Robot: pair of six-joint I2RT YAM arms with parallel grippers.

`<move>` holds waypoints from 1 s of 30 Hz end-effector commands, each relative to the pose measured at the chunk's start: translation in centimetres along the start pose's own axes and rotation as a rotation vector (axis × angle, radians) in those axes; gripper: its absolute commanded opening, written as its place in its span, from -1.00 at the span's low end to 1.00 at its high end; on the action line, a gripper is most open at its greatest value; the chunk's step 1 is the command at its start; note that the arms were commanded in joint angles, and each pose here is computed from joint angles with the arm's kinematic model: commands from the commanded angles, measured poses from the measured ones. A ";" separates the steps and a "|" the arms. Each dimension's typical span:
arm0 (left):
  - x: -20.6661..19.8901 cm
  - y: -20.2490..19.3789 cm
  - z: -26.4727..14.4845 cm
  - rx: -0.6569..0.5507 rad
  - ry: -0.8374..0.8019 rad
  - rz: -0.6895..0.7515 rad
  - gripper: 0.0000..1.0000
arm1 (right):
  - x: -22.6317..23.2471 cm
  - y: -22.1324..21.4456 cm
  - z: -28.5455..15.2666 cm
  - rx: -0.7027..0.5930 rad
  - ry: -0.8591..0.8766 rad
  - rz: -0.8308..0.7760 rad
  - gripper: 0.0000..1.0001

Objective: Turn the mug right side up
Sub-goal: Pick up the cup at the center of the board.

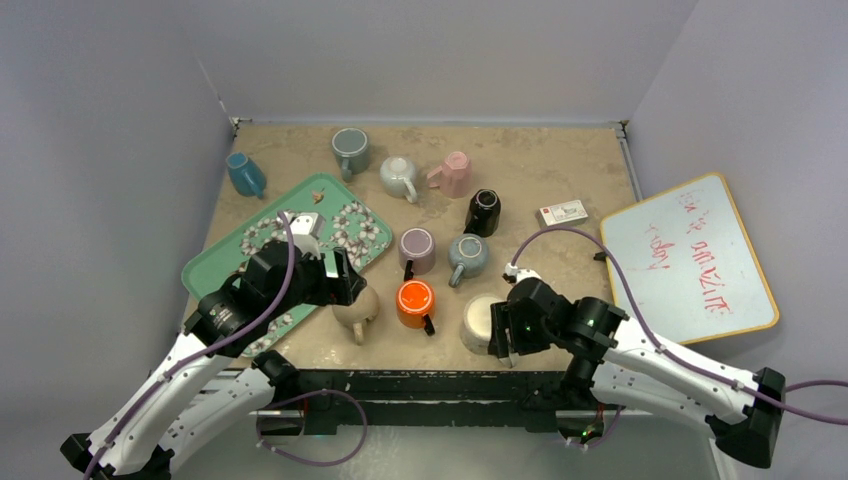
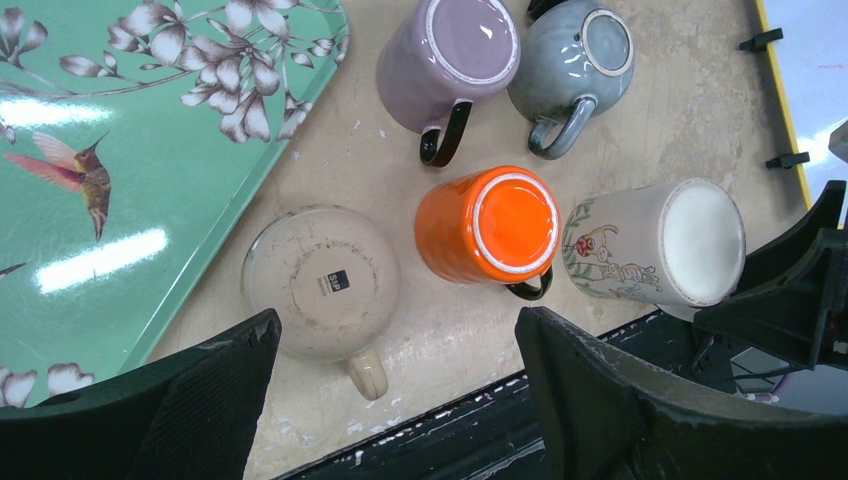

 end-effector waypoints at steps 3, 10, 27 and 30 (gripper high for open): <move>-0.4 0.4 0.2 -0.021 -0.018 -0.006 0.74 | -0.5 1.0 1.2 -0.077 -0.101 0.045 0.17; -0.4 0.4 0.0 -0.024 -0.020 -0.006 0.74 | -0.2 1.8 1.6 -0.115 -0.128 0.049 -0.09; -0.5 0.5 -0.2 -0.033 -0.032 -0.007 0.74 | 0.8 3.6 1.7 -0.195 -0.199 0.003 -0.12; -0.5 0.4 -0.2 -0.032 -0.033 -0.008 0.74 | 1.0 4.1 1.5 -0.239 -0.175 0.015 -0.15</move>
Point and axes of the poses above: each gripper's point midway between its finger pads, its own z axis out along the fingers, its own x axis along the line the jaws close on, y = z × x, the point moved 4 cm from there along -z, back along the fingers
